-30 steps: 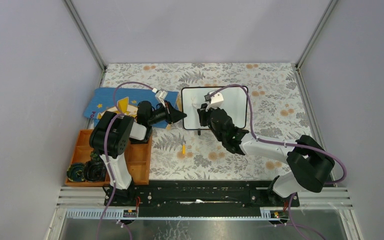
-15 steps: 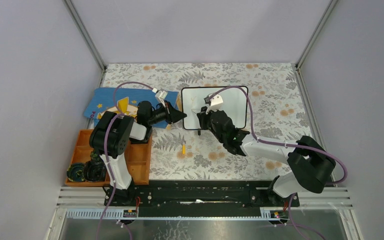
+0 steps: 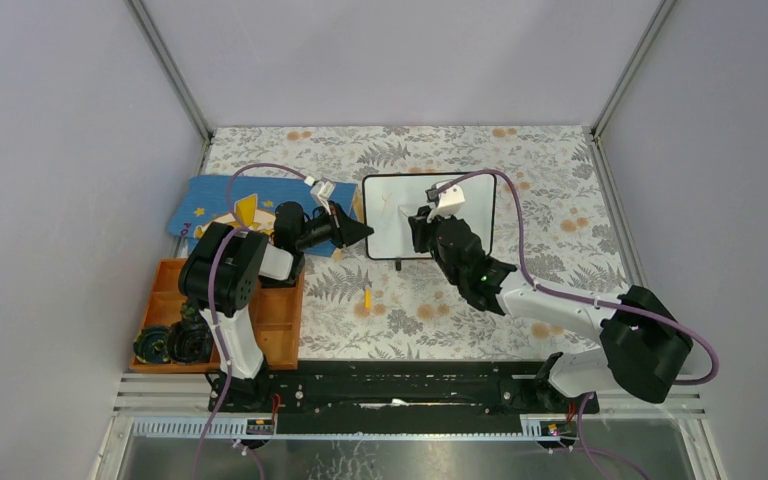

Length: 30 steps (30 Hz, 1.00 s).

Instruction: Write a sentence on the whiteboard

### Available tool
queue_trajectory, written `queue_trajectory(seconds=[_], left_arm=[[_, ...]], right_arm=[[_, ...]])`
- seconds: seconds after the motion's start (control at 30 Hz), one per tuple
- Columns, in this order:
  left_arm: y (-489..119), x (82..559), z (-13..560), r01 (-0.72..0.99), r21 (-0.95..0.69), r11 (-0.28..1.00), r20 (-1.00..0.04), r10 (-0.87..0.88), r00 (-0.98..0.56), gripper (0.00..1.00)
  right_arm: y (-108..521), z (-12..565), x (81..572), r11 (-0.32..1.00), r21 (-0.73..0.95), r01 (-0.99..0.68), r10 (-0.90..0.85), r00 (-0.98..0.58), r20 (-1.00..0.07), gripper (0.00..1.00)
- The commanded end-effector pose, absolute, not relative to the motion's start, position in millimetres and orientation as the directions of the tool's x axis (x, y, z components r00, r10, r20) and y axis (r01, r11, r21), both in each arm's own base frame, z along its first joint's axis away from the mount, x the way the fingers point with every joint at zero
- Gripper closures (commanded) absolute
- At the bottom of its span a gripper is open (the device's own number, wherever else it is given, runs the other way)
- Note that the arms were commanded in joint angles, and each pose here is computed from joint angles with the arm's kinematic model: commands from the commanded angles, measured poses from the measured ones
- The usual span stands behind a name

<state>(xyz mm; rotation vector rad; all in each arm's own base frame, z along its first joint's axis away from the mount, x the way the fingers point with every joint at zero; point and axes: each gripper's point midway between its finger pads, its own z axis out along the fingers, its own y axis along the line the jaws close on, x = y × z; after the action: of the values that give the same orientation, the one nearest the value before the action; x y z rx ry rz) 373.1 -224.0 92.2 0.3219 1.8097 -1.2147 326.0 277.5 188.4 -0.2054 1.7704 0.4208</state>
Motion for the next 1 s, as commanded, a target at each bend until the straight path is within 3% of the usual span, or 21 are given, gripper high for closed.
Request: queue_trajectory(seconds=[0.0,0.97], left_arm=[[-225,369,86,0.631,-0.595,0.497,-0.793,-0.235,-0.562,0.86],[-226,369,87,0.634,-0.593,0.497,-0.795,-0.232,-0.561,0.87]], right_arm=[[283,220,339,0.916,0.197,-0.349,0.144,-0.171,-0.975,1.0],[294,198,345,0.917,0.18,-0.355,0.107,-0.214,-0.971,1.0]])
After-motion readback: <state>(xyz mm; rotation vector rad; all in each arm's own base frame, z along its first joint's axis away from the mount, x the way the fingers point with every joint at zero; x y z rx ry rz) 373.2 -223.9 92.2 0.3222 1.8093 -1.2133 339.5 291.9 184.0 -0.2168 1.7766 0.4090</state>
